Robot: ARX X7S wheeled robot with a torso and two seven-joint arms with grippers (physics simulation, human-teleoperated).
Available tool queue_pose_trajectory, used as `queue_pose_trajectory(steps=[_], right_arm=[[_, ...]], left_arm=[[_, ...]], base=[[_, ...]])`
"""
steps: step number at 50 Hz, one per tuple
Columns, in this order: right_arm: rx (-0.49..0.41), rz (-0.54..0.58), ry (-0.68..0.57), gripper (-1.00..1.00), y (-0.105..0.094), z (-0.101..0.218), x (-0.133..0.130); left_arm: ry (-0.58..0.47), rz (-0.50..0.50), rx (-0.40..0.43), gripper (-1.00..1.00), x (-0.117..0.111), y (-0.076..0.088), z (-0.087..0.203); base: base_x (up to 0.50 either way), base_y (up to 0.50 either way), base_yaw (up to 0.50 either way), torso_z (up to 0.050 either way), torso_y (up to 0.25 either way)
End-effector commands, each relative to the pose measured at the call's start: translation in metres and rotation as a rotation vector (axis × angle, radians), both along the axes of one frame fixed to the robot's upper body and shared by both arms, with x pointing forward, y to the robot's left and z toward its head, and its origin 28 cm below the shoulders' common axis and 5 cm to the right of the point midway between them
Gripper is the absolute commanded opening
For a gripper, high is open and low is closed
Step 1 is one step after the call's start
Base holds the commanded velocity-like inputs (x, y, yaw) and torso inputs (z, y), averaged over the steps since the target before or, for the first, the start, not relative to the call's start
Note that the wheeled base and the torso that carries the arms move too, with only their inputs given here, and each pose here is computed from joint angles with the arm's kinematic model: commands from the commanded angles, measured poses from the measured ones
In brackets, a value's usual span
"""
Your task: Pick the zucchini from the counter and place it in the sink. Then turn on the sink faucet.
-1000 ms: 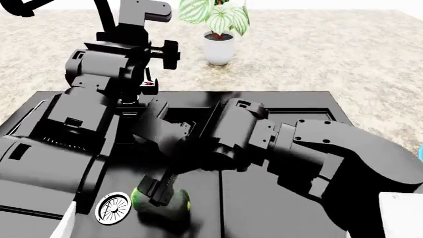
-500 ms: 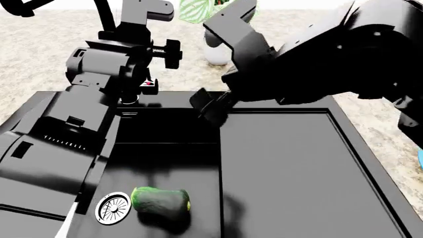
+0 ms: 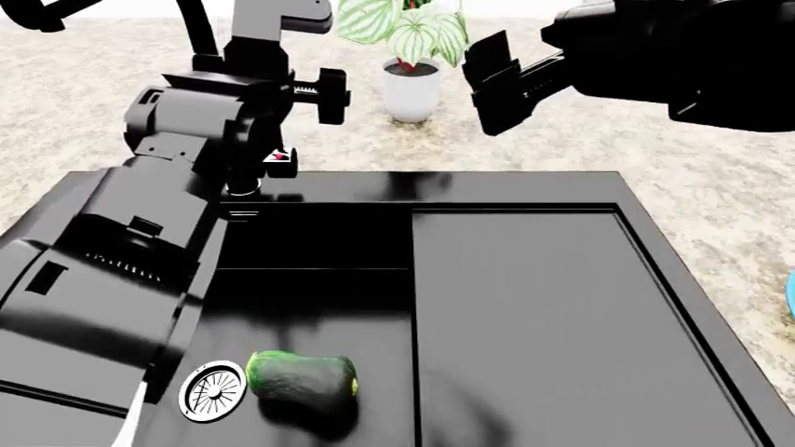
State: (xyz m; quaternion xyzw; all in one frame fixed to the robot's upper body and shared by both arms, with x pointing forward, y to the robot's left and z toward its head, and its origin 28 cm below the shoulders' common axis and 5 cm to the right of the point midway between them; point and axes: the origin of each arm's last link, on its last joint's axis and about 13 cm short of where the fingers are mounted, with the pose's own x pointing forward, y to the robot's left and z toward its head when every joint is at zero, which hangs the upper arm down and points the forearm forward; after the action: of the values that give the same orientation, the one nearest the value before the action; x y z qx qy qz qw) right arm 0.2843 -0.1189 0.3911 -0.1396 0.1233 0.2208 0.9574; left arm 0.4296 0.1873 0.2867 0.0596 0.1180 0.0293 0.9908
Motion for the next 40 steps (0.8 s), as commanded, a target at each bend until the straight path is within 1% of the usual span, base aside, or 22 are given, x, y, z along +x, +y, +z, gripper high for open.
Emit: queue_pose_trajectory(steps=[1,9,16,28,30,31,33,37,40], right_arm=[[0.04,-0.029,-0.03,1.0,-0.004,0.001,0.002],[0.043,-0.017,-0.031,1.0,-0.002,-0.001,0.006],[0.048,-0.003,-0.036,1.0,-0.001,-0.004,0.007],[0.049,0.006,-0.035,1.0,-0.001,-0.011,0.011],[0.052,0.007,-0.037,1.0,-0.001,-0.01,0.011],[0.052,0.003,-0.038,1.0,-0.002,-0.01,0.012],[0.052,0.006,-0.039,1.0,-0.002,-0.011,0.012],[0.053,0.005,-0.026,1.0,-0.003,-0.018,0.017],[0.056,0.008,-0.028,1.0,-0.002,-0.017,0.016]], left_arm=[[-0.01,-0.036,-0.017,1.0,0.0,-0.006,0.002],[0.002,-0.041,-0.027,1.0,0.0,-0.008,-0.004],[0.018,-0.05,-0.044,1.0,0.0,-0.01,-0.018],[0.027,-0.035,-0.052,1.0,0.001,-0.009,-0.033],[0.023,-0.059,-0.077,1.0,0.001,-0.009,-0.033],[0.029,-0.055,-0.063,1.0,0.001,-0.008,-0.034],[0.03,-0.056,-0.079,1.0,0.001,-0.009,-0.035],[0.046,-0.031,-0.074,1.0,0.0,-0.008,-0.042],[0.058,-0.039,-0.076,1.0,0.0,-0.007,-0.046]], base=[[0.0,0.0,0.0,0.0,0.0],[0.0,0.0,0.0,0.0,0.0],[0.0,0.0,0.0,0.0,0.0],[0.0,0.0,0.0,0.0,0.0],[0.0,0.0,0.0,0.0,0.0],[0.0,0.0,0.0,0.0,0.0],[0.0,0.0,0.0,0.0,0.0],[0.0,0.0,0.0,0.0,0.0],[0.0,0.0,0.0,0.0,0.0]])
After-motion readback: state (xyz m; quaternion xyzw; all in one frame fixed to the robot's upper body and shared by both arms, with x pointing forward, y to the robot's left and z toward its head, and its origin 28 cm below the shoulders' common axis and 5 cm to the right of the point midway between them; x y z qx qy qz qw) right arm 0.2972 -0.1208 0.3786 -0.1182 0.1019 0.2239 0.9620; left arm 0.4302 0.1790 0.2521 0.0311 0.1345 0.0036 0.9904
